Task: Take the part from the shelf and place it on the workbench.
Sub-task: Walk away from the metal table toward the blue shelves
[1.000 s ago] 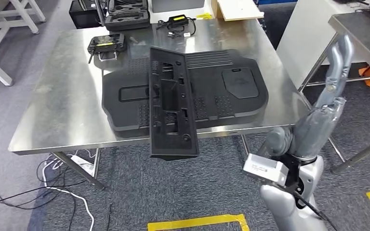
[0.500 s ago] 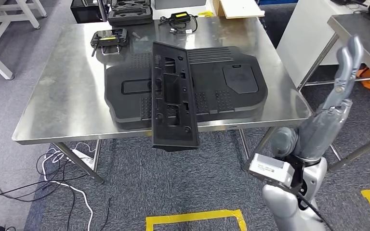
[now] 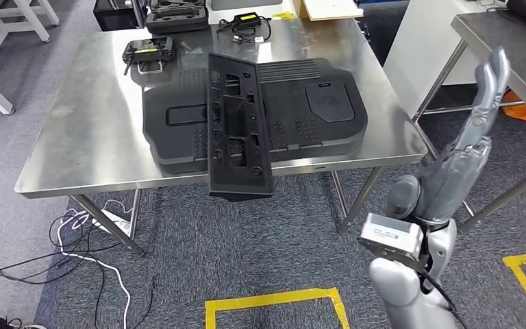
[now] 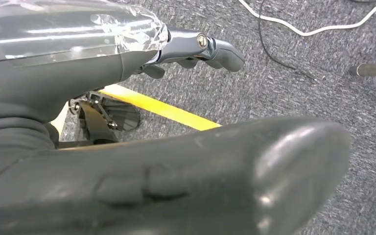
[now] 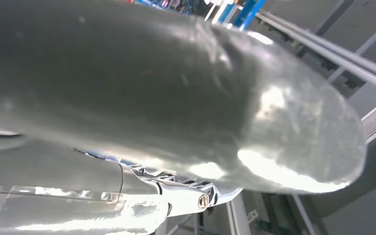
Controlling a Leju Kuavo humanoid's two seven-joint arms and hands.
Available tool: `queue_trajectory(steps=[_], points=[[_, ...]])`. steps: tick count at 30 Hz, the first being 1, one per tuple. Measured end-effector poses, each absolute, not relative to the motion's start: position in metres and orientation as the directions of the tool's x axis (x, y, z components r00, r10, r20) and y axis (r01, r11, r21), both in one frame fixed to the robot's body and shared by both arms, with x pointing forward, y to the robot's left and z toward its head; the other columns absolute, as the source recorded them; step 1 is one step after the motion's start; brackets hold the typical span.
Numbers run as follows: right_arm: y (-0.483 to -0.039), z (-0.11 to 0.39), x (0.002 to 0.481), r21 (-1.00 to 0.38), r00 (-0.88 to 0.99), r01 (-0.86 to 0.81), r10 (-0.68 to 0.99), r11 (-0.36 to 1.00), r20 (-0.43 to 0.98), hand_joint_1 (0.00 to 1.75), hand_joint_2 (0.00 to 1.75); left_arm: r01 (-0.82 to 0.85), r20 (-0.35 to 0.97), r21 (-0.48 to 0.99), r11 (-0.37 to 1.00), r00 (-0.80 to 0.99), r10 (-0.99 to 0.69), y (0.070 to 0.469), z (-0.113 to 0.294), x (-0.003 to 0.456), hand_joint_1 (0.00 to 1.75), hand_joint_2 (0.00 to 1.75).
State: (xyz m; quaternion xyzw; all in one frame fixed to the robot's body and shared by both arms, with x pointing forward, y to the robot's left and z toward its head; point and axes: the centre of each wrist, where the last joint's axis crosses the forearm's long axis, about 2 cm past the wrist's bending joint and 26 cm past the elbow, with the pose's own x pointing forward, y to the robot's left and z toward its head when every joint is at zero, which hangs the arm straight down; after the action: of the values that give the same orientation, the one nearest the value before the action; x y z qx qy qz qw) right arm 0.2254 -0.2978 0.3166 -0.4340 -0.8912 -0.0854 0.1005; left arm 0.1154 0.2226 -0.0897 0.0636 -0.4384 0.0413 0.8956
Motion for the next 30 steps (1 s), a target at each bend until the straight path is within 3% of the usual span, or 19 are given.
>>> queue_trajectory(steps=[30], points=[[-0.309, 0.310, 0.219, 0.091, -0.570, 0.815, 0.765, 0.572, 0.301, 0.00, 0.00, -0.146, 0.788, 0.075, 0.986, 0.615, 0.031, 0.222, -0.089, 0.117, 0.00, 0.00]])
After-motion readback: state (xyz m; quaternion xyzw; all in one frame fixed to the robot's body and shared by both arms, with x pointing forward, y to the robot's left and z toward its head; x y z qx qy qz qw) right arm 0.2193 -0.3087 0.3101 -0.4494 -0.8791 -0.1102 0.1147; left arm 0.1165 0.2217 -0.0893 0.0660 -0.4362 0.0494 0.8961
